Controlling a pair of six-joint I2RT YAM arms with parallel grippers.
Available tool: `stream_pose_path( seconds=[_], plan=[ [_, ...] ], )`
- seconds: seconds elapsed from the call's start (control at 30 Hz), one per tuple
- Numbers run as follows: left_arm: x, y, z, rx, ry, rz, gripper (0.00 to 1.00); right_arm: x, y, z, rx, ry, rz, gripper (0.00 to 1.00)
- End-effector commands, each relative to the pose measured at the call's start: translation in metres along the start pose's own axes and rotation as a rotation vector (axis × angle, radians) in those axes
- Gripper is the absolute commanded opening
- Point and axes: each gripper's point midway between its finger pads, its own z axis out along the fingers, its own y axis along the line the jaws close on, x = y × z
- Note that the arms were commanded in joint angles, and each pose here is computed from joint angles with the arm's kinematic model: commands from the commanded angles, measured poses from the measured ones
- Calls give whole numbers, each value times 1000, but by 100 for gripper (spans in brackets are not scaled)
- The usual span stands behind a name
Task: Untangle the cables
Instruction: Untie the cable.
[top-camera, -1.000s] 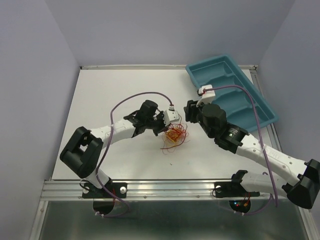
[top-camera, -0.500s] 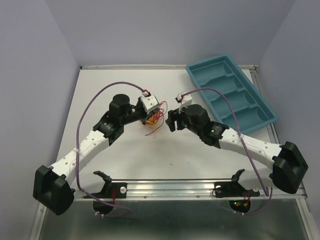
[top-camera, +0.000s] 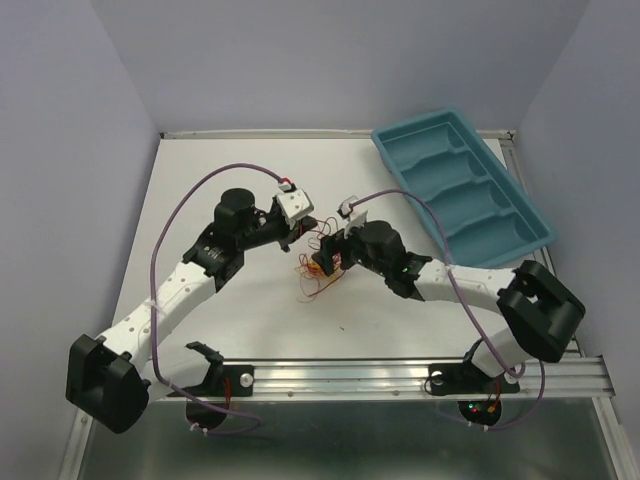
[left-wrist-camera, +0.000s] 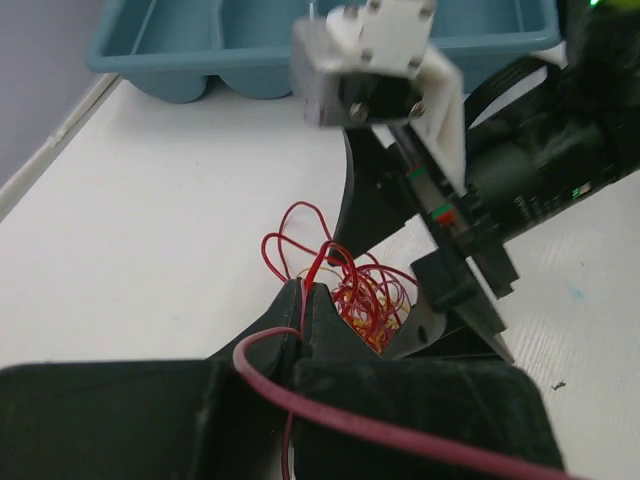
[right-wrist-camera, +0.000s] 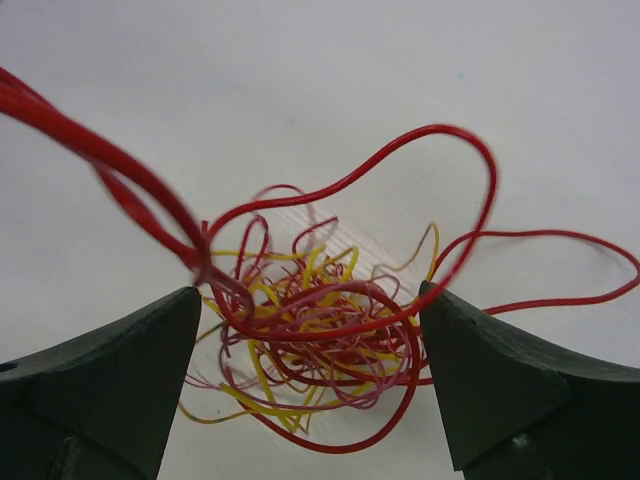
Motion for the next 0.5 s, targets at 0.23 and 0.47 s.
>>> stream_pose_path(
  seconds=[0.23,0.47],
  plan=[
    [-31,74,-38,-326,-129,-90,0,26,-6,46,39,123,10,17],
    [-30,149,-101,-776,-199,-188,0,2,-35,29,226,41,38,1]
  ],
)
